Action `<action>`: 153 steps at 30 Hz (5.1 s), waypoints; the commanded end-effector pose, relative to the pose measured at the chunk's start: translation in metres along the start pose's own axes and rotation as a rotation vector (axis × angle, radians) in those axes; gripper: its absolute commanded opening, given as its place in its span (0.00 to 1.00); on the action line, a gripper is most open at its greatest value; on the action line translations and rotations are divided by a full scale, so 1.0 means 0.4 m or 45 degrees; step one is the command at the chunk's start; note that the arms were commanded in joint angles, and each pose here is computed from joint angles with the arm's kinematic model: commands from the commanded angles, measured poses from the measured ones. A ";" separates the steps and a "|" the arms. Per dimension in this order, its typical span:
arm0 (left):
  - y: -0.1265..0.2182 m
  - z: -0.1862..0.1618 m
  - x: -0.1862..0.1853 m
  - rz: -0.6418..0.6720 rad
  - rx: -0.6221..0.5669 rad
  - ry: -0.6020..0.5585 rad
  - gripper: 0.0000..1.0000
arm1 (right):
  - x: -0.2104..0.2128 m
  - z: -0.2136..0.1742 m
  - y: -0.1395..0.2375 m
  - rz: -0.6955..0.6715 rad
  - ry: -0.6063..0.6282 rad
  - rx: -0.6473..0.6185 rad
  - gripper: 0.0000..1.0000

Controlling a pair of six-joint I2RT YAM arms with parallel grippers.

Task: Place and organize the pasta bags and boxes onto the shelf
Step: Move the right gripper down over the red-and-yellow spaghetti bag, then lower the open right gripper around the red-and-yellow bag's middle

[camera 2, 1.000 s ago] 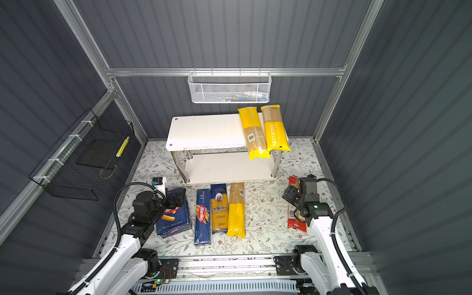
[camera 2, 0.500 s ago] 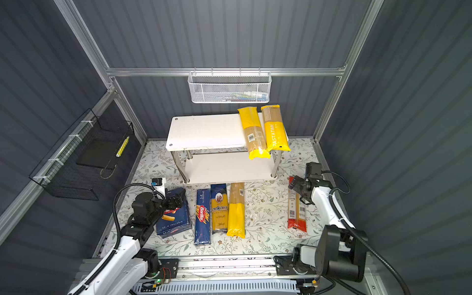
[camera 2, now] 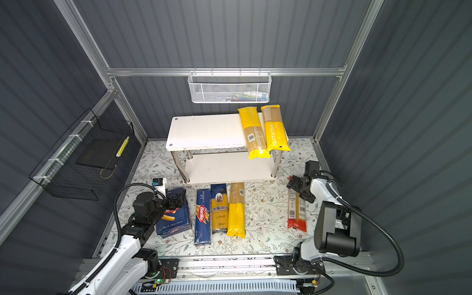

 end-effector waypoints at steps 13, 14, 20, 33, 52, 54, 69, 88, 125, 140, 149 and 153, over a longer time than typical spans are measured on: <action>-0.001 0.005 -0.001 0.002 -0.005 -0.003 0.99 | 0.017 -0.024 -0.051 -0.009 0.082 0.047 0.91; -0.001 0.006 -0.001 0.003 -0.007 -0.004 1.00 | 0.021 -0.032 -0.053 -0.001 0.082 0.051 0.91; 0.001 0.007 -0.001 0.002 -0.012 -0.003 0.99 | 0.048 -0.086 -0.035 0.026 0.096 0.063 0.90; -0.001 0.006 -0.002 -0.003 -0.003 -0.005 0.99 | 0.077 -0.168 0.118 0.032 0.101 -0.116 0.93; -0.001 0.006 -0.001 0.001 -0.006 -0.004 0.99 | 0.003 -0.159 0.038 0.123 -0.097 -0.063 0.97; -0.003 0.007 -0.002 -0.002 -0.002 -0.005 0.99 | 0.006 -0.165 0.035 0.154 -0.108 -0.065 0.97; -0.005 0.007 -0.001 0.001 0.002 -0.002 1.00 | 0.069 -0.223 0.079 0.264 -0.093 -0.093 0.95; -0.005 0.007 0.001 0.013 0.001 0.000 0.99 | 0.058 -0.124 0.083 -0.125 0.116 -0.062 0.99; -0.012 0.007 0.000 0.012 0.018 0.000 0.99 | 0.077 -0.082 -0.085 -0.130 0.224 0.257 0.93; -0.009 0.007 0.000 0.008 0.012 -0.003 1.00 | 0.075 -0.092 -0.062 -0.093 0.173 0.165 0.66; -0.007 0.007 -0.003 -0.012 0.009 -0.008 0.99 | 0.080 -0.100 -0.027 -0.018 0.165 0.063 0.51; -0.005 0.006 -0.005 -0.025 0.009 -0.013 1.00 | 0.088 -0.105 -0.001 0.058 0.160 0.022 0.44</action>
Point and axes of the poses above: each gripper's point midway between its finger pads, its own y axis back along the fingers, its own x axis along the line the jaws close on, z = x × y, the point moved 9 cm from there along y, back along the fingers, and after that the axes turned 11 degrees about y, right-handed, at the moved point
